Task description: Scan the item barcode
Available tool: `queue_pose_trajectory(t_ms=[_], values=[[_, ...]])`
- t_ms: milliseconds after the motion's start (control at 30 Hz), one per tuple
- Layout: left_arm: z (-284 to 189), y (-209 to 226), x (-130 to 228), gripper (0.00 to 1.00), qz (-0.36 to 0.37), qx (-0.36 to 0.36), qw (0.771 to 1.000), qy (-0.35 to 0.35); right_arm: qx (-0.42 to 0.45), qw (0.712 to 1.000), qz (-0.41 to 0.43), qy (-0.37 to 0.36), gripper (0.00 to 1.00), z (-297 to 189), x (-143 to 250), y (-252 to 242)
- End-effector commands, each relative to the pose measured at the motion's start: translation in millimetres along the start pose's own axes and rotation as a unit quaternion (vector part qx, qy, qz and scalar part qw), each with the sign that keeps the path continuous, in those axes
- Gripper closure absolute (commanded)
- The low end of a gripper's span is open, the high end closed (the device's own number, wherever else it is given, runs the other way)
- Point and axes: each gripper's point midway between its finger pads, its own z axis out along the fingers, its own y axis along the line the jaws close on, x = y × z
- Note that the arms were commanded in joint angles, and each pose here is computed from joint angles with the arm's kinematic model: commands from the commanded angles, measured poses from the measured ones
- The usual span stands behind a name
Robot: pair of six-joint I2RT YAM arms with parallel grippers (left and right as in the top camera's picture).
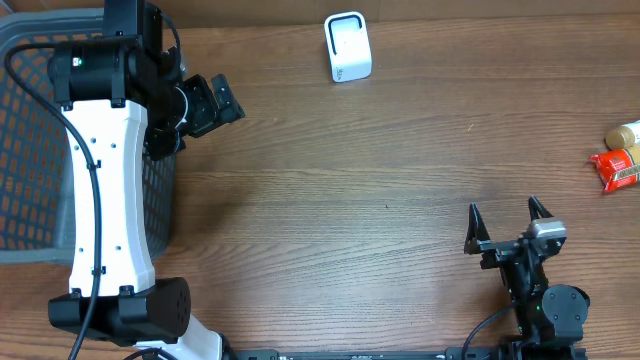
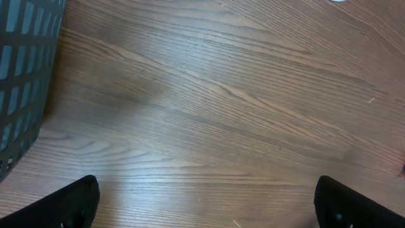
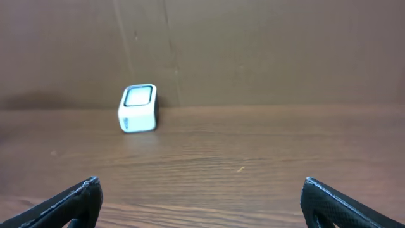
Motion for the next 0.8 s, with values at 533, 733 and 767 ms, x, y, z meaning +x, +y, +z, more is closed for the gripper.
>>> queue_pose_trajectory(t_ms=[533, 733, 767], values=[[0.0, -1.4, 1.0, 0.0, 0.013, -0.001, 1.0, -0.001, 0.005, 0.999, -0.04, -0.002, 0.0, -0.1, 1.5, -2.4], [0.0, -1.5, 1.1, 0.0, 0.013, -0.001, 1.0, -0.001, 0.005, 0.999, -0.04, -0.002, 0.0, -0.1, 1.5, -2.4], [0.0, -1.5, 1.1, 0.0, 0.013, -0.001, 1.0, -0.001, 0.005, 0.999, -0.04, -0.002, 0.0, -0.1, 1.5, -2.4]])
